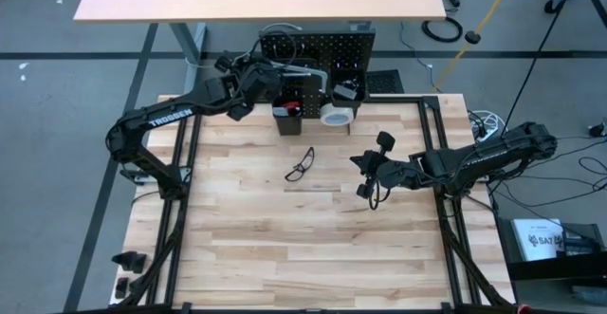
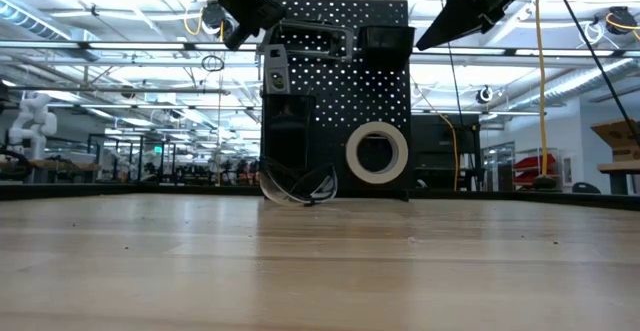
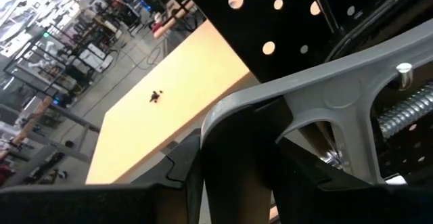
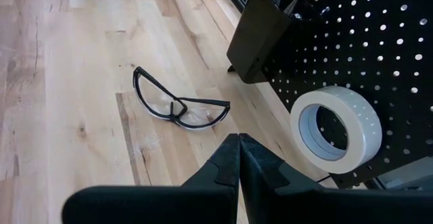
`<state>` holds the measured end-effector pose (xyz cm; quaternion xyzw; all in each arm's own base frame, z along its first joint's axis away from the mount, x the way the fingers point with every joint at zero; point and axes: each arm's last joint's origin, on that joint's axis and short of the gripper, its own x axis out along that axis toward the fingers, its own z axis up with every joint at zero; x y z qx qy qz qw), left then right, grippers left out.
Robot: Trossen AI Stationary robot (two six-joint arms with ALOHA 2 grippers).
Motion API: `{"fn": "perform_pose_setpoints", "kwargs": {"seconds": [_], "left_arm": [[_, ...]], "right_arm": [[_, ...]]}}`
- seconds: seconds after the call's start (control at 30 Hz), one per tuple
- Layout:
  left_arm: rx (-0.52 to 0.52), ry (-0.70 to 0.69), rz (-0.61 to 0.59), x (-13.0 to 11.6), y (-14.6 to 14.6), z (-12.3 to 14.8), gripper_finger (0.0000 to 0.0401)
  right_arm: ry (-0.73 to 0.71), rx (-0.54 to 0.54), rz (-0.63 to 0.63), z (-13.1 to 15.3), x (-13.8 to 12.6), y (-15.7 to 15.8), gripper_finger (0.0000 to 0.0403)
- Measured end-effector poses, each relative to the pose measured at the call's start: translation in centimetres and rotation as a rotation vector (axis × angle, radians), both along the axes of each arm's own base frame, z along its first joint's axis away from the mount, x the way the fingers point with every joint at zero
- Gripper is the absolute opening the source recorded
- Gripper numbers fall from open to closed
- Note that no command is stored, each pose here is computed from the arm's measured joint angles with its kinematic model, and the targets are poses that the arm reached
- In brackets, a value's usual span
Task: Hang tools onto peg board
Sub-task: Hang the gray hacksaw on the black peg board
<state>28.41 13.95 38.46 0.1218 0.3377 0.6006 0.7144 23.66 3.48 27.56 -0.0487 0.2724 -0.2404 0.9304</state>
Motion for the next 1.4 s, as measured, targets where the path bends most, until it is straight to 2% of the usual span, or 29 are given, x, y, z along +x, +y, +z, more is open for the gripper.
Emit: {"fn": "perform_pose_setpoints", "kwargs": {"seconds": [0.37, 0.67, 1.0, 1.17, 1.4], "left_arm": [[0.08, -0.103, 0.044, 0.5, -0.6, 0.9, 0.013], [0.073, -0.148, 0.075, 0.3, -0.6, 0.7, 0.013], [0.063, -0.12, 0.137, -0.4, -0.8, 0.0, 0.013], [0.067, -0.157, 0.136, -0.2, -1.0, 0.1, 0.013], [0.057, -0.119, 0.131, 1.2, -0.7, -1.3, 0.013]], "right_arm": [[0.001, -0.002, 0.002, 0.0, 0.0, 0.0, 0.0], [0.002, -0.001, 0.004, 0.0, 0.0, 0.0, 0.0], [0.005, 0.011, 0.019, 0.0, 0.0, 0.1, 0.0], [0.004, 0.011, 0.019, 0.0, 0.0, 0.1, 0.0], [0.0, 0.014, 0.022, 0.0, 0.0, 0.1, 0.0]]}}
